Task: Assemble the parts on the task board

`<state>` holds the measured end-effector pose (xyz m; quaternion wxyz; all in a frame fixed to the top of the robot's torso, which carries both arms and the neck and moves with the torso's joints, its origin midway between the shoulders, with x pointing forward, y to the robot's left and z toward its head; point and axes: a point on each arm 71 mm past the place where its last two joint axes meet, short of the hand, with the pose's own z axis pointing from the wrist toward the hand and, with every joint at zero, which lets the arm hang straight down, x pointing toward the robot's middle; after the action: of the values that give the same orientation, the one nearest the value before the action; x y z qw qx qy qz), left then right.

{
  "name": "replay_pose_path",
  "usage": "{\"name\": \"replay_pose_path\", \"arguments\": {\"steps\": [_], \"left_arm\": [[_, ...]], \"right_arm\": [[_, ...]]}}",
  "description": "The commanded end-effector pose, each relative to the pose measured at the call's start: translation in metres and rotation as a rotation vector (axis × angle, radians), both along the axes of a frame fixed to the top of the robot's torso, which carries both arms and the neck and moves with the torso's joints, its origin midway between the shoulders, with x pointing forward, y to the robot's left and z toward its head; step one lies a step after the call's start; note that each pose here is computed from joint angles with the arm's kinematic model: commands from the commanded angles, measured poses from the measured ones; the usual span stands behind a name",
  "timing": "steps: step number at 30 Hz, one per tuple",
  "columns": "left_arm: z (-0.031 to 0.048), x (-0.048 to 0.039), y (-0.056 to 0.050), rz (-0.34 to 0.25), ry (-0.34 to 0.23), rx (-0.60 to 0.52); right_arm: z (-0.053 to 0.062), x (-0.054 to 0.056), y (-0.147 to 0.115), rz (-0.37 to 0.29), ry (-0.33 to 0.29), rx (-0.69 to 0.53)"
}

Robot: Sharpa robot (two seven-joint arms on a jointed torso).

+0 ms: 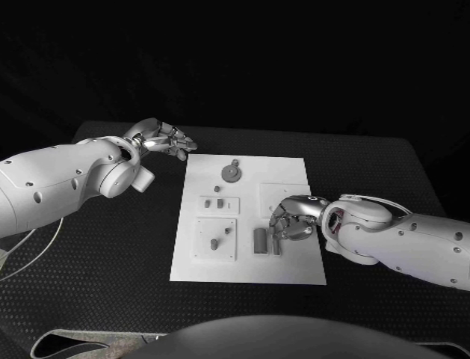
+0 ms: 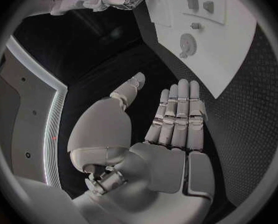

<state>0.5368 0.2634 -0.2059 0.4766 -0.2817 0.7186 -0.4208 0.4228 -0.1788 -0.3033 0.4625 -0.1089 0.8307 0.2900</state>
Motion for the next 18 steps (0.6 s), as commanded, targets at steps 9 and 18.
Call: {"name": "replay_pose_path", "arguments": {"steps": [9,18], "left_arm": [[0.001,-0.0004,-0.0011,-0.016,0.0,-0.003],[0.001,-0.0005,-0.0005,-0.015,0.0,-0.003]], "right_arm": [[-0.0024,-0.0014,-0.0014,0.038,-0.078,-0.058],[-0.0025,-0.0018,-0.0017,0.047,-0.088,-0.054]]}}
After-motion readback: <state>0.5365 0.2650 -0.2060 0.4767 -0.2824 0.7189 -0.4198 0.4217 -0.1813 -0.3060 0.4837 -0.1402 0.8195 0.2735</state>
